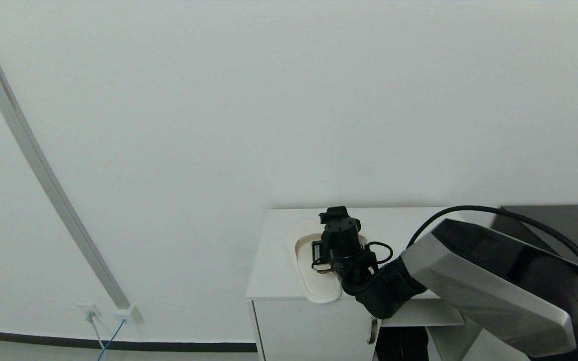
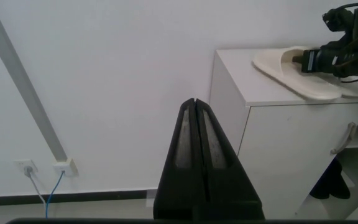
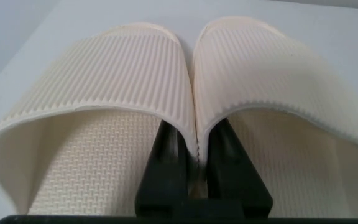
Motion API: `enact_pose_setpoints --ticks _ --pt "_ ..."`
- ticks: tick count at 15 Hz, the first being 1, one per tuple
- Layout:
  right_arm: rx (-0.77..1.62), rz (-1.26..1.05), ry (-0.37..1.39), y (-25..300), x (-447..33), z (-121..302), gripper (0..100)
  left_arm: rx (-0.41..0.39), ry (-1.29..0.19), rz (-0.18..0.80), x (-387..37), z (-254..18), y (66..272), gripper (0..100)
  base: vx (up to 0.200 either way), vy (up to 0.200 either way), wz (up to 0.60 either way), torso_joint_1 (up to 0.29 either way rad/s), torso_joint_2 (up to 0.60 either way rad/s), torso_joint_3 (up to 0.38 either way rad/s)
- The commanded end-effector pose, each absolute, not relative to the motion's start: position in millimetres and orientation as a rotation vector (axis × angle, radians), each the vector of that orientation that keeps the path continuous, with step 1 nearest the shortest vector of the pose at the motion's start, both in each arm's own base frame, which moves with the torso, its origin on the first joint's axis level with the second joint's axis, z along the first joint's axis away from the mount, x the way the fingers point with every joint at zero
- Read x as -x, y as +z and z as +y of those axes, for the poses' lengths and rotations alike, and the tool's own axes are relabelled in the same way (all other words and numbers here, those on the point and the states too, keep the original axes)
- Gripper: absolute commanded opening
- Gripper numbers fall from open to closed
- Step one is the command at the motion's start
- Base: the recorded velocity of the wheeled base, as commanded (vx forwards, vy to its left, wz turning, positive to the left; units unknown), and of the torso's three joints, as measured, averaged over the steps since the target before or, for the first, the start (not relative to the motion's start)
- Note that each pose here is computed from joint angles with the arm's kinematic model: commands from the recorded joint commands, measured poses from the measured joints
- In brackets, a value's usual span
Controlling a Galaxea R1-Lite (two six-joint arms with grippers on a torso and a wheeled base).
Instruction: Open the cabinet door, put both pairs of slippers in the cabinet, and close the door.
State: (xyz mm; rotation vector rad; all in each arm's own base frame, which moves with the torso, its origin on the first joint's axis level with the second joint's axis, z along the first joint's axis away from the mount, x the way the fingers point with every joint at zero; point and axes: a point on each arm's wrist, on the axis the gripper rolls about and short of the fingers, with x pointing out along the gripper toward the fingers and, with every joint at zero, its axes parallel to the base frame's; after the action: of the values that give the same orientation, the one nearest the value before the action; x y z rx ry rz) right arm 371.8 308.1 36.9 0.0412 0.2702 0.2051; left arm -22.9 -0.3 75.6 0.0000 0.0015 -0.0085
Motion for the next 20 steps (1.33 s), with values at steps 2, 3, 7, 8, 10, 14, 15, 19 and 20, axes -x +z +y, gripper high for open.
enact_pose_setpoints --ticks 2,3,7,8,10,14,15,19,20 --pt "-0.067 0.237 0.219 76 -356 294 0 -0.002 -0.009 0.002 23 0 76 0 0.0 0.0 0.0 0.0 0.0 0.0" --pt "-0.072 0.23 0.222 86 -349 289 0 0.0 -0.009 0.002 23 0 76 0 0.0 0.0 0.0 0.0 0.0 0.0" --pt "-0.084 0.232 0.296 125 -312 262 0 -0.002 -0.009 0.002 23 0 76 0 0.0 0.0 0.0 0.0 0.0 0.0" --pt "-0.082 0.247 0.351 134 -292 253 0 -0.002 -0.009 0.003 23 0 75 0 0.0 0.0 0.0 0.0 0.0 0.0" --pt "-0.083 0.268 0.438 144 -267 238 0 -0.003 -0.011 0.002 23 0 76 0 0.0 0.0 0.0 0.0 0.0 0.0" --pt "-0.113 0.291 0.665 166 -216 199 0 -0.005 -0.011 0.002 23 0 76 0 0.0 0.0 0.0 0.0 0.0 0.0" --pt "-0.1 0.295 0.659 163 -214 195 0 -0.005 -0.011 0.002 23 0 76 0 0.0 0.0 0.0 0.0 0.0 0.0" --pt "0.115 0.167 0.662 151 -214 177 0 -0.005 -0.011 0.002 23 0 76 0 0.0 0.0 0.0 0.0 0.0 0.0" --pt "0.121 0.143 0.678 149 -212 176 0 -0.005 -0.011 0.002 23 0 76 0 0.0 0.0 0.0 0.0 0.0 0.0"
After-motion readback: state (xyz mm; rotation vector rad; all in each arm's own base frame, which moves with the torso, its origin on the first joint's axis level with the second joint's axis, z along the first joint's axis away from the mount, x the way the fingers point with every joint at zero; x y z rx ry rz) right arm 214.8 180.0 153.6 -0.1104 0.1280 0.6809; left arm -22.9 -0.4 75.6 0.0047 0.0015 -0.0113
